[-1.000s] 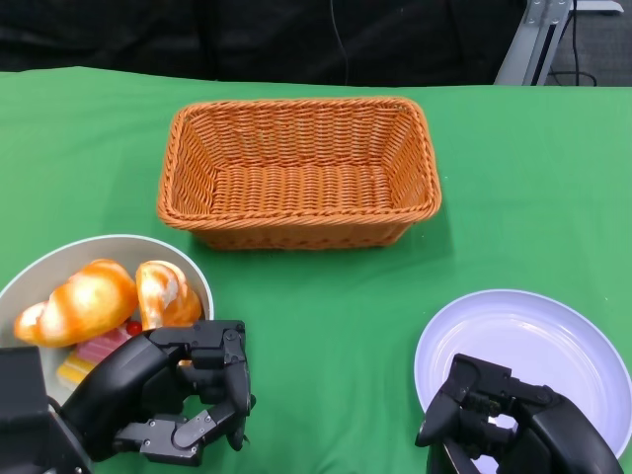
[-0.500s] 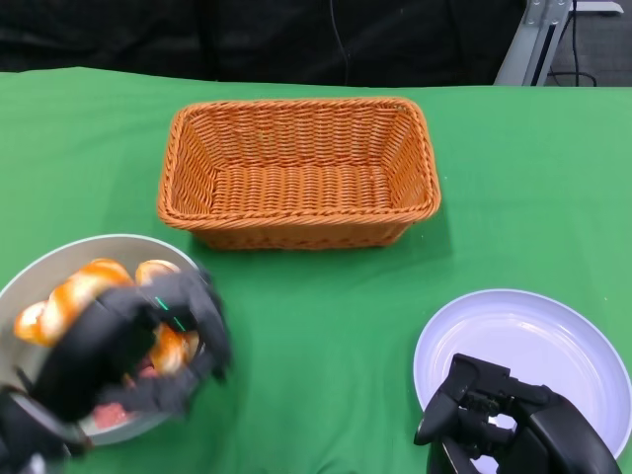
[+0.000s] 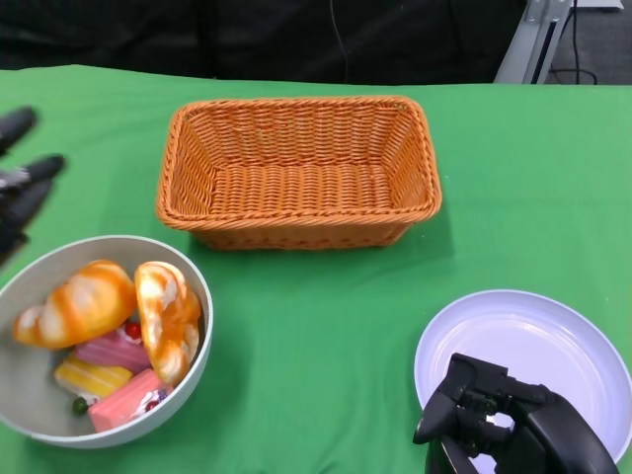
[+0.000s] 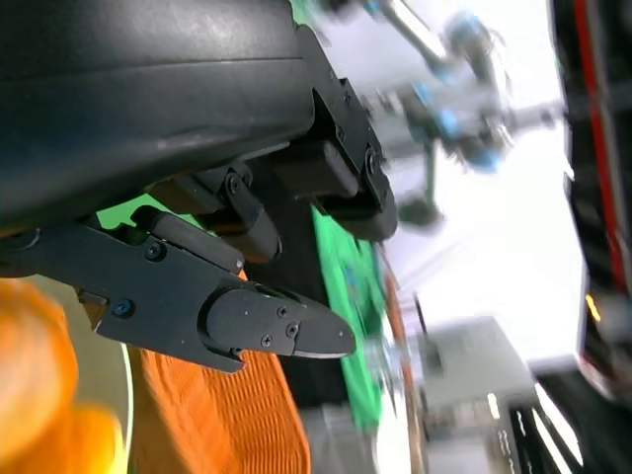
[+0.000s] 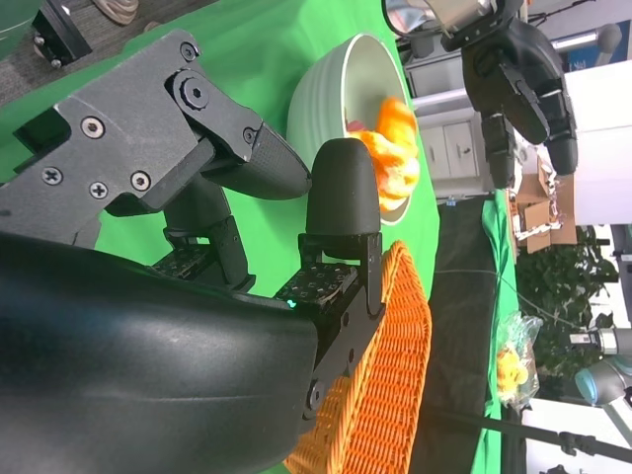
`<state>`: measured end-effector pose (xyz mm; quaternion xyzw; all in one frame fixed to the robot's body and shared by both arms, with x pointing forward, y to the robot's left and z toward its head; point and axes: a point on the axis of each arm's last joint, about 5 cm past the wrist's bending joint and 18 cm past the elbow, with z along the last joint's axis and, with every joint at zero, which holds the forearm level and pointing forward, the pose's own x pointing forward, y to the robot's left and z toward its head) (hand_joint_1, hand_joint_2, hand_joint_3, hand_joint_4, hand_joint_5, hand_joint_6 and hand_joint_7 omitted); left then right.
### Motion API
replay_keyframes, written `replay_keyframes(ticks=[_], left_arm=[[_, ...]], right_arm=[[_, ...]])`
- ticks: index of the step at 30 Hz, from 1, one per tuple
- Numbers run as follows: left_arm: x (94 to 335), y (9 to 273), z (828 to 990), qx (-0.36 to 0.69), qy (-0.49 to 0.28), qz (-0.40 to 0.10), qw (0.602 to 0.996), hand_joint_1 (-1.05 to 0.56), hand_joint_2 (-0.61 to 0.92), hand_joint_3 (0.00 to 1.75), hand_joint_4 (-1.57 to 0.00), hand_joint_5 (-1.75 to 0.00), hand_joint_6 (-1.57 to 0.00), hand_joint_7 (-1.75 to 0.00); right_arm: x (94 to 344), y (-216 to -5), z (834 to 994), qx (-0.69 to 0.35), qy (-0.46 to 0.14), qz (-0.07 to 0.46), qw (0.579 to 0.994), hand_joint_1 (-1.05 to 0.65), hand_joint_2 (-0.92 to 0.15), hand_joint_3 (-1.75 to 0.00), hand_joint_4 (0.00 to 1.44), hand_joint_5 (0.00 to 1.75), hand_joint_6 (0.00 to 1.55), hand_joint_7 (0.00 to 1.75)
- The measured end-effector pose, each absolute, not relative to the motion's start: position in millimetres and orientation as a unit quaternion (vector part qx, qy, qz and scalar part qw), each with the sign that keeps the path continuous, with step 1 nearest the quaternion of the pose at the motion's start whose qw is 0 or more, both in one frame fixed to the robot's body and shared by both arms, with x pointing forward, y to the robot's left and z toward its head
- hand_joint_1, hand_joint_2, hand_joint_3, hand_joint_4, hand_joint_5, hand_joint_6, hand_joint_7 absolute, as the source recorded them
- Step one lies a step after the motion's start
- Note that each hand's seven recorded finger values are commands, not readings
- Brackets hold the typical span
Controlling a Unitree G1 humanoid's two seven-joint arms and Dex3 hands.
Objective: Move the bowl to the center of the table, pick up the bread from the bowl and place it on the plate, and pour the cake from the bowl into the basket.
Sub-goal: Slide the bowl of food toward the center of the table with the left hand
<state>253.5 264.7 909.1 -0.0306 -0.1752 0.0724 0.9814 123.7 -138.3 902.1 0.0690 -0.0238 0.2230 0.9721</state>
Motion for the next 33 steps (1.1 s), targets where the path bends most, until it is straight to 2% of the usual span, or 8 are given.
replay_keyframes(ticks=[5, 8, 11, 14, 19, 24, 29, 33], left_arm=[[256, 273, 903.1, -0.001, -0.125, 0.131, 0.983, -0.54, 0.92, 0.33, -0.6, -0.02, -0.56, 0.0], [257, 276, 896.8, 0.021, -0.08, 0.153, 0.985, -0.52, 0.92, 0.37, -0.54, -0.01, -0.51, 0.0], [261, 276, 893.2, 0.016, -0.044, 0.156, 0.987, -0.51, 0.92, 0.37, -0.44, 0.0, -0.46, -0.01], [267, 274, 892.2, 0.023, -0.014, 0.158, 0.987, -0.52, 0.92, 0.48, -0.42, -0.01, -0.44, -0.01], [273, 274, 886.1, 0.032, 0.086, 0.152, 0.984, -0.57, 0.92, 0.63, -0.28, -0.01, -0.29, 0.0], [273, 274, 882.1, 0.044, 0.137, 0.152, 0.978, -0.58, 0.92, 0.63, -0.28, -0.01, -0.29, -0.01], [274, 274, 883.2, 0.03, 0.19, 0.13, 0.973, -0.54, 0.92, 0.64, -0.18, 0.0, -0.18, 0.0], [276, 273, 886.4, 0.026, 0.202, 0.123, 0.971, -0.55, 0.92, 0.63, -0.18, 0.0, -0.18, 0.0]], right_arm=[[124, -138, 901.1, 0.069, -0.022, 0.223, 0.972, -0.08, -0.49, -1.24, 0.7, 1.68, 0.7, 1.42], [125, -138, 901.7, 0.068, -0.024, 0.222, 0.972, -0.08, -0.49, -1.25, 0.7, 1.68, 0.7, 1.42], [126, -137, 902.0, 0.067, -0.023, 0.221, 0.973, -0.07, -0.49, -1.26, 0.7, 1.69, 0.69, 1.43], [127, -137, 902.4, 0.067, -0.02, 0.223, 0.972, -0.06, -0.48, -1.27, 0.7, 1.69, 0.69, 1.43], [129, -137, 902.2, 0.069, -0.021, 0.226, 0.972, -0.06, -0.48, -1.28, 0.7, 1.69, 0.69, 1.43], [129, -136, 900.4, 0.071, -0.017, 0.225, 0.972, -0.05, -0.49, -1.27, 0.7, 1.68, 0.69, 1.43], [130, -136, 900.8, 0.072, -0.018, 0.225, 0.971, -0.07, -0.48, -1.27, 0.71, 1.68, 0.7, 1.42], [130, -136, 900.9, 0.072, -0.019, 0.225, 0.971, -0.07, -0.49, -1.26, 0.71, 1.68, 0.7, 1.42]])
